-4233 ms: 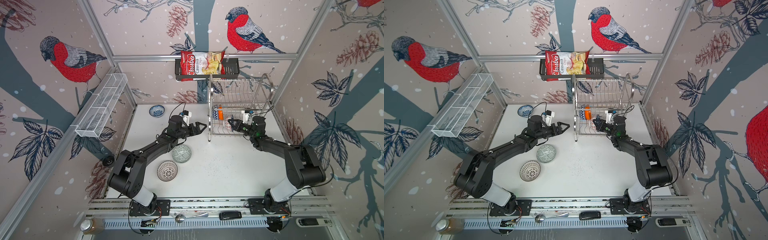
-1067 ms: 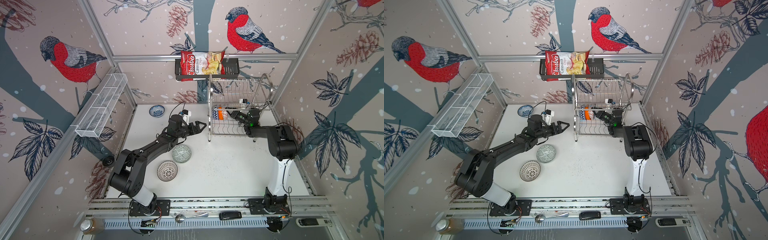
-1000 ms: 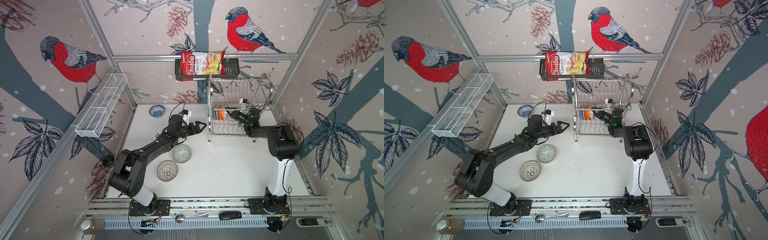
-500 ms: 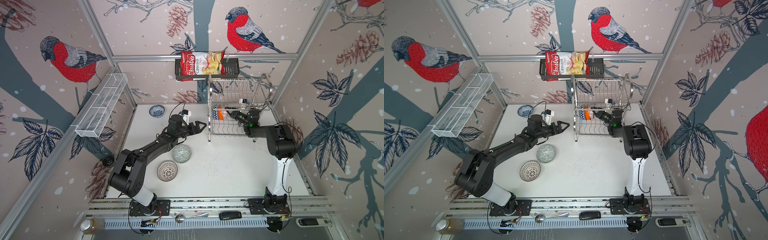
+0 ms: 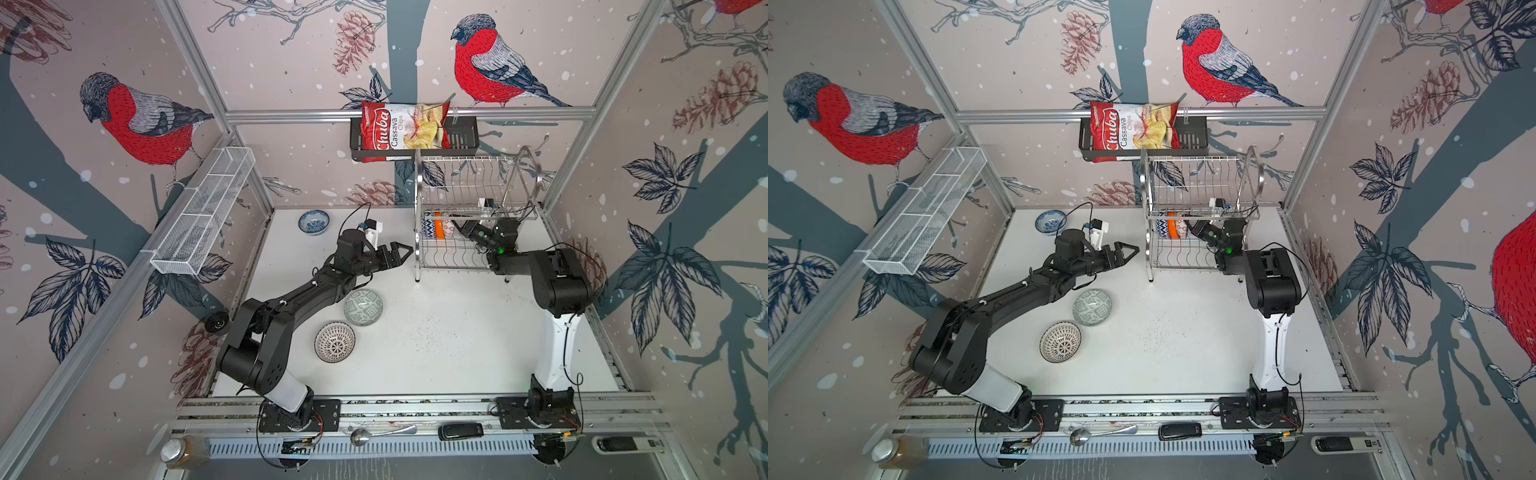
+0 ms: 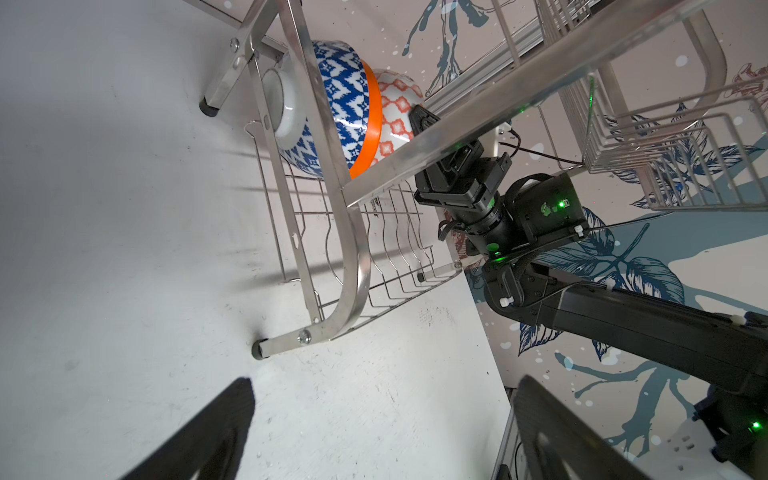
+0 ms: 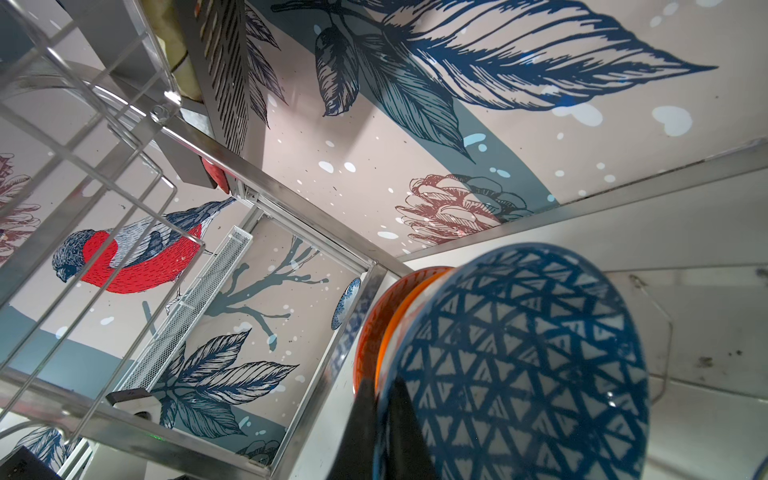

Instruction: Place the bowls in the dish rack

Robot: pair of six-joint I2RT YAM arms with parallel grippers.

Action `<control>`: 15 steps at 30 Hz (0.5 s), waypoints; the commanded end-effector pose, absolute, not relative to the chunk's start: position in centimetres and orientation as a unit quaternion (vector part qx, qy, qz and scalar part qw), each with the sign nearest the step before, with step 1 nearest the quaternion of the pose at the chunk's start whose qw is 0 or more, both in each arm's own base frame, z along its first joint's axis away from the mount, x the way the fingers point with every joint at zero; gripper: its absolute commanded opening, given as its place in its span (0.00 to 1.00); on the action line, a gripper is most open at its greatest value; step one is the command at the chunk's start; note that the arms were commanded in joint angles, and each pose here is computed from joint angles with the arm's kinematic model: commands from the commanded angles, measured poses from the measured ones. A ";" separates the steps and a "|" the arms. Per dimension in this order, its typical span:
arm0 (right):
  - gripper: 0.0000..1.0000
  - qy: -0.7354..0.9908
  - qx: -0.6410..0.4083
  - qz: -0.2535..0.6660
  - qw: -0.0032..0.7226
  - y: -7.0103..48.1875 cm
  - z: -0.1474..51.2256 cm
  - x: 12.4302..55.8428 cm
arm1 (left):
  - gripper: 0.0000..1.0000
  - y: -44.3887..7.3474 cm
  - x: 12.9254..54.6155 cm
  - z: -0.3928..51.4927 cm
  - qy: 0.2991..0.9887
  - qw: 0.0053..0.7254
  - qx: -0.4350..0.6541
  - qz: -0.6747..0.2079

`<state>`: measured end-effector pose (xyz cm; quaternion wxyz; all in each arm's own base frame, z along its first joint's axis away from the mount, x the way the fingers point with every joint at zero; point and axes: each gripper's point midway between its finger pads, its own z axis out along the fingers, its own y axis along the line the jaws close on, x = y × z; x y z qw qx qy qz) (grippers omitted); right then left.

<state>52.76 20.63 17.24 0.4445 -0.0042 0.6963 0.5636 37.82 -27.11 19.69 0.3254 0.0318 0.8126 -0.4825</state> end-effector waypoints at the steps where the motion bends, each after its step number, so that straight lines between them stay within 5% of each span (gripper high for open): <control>1: 0.03 0.694 0.007 0.584 0.421 20.7 16.7 52.2 | 0.97 -27.2 38.0 20.9 0.801 0.342 0.046 -0.490; 15: 0.02 0.648 0.002 0.631 0.426 20.0 18.6 51.2 | 0.98 -27.3 38.0 20.7 0.802 0.339 0.046 -0.490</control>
